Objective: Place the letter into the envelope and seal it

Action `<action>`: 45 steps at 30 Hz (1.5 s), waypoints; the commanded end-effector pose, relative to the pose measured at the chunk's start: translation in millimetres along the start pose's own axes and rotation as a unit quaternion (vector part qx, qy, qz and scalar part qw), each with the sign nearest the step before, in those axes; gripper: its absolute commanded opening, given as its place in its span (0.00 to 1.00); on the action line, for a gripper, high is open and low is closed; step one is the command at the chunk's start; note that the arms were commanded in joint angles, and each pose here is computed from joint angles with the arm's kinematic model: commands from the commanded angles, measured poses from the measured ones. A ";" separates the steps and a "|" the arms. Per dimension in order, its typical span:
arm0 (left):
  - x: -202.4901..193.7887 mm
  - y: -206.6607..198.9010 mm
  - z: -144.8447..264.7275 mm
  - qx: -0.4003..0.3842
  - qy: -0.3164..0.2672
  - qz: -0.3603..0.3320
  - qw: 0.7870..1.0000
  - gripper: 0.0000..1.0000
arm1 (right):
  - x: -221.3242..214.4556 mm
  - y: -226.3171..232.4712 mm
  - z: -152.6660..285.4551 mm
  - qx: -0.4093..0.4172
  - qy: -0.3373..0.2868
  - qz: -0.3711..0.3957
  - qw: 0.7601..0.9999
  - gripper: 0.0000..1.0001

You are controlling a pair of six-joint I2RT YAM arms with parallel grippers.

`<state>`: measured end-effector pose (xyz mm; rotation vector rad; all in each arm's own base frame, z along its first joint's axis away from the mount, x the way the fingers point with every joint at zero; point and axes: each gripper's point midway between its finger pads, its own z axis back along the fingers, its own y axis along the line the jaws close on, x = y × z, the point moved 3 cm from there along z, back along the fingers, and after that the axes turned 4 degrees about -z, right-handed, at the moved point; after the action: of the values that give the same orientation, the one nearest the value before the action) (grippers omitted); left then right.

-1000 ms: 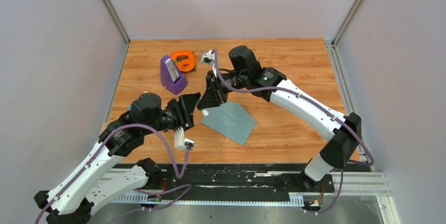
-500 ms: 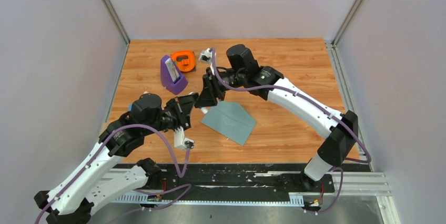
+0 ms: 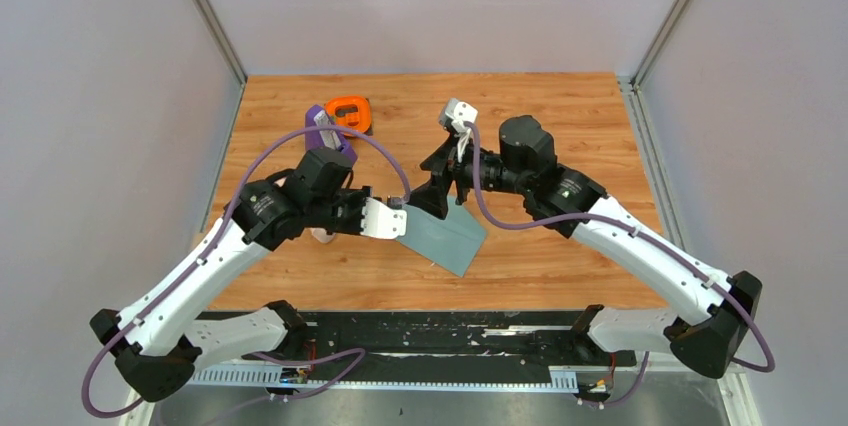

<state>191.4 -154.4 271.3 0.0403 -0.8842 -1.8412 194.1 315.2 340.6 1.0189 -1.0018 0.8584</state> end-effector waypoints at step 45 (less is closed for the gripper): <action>7.6 -36.3 1.1 -0.063 -0.036 0.232 0.970 0.00 | -46.7 -22.4 -11.3 0.049 -0.015 0.068 0.996 0.00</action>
<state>153.2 -179.0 272.8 -0.4277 -0.7928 -1.4280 172.7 338.2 277.8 1.1809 -0.9630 1.0959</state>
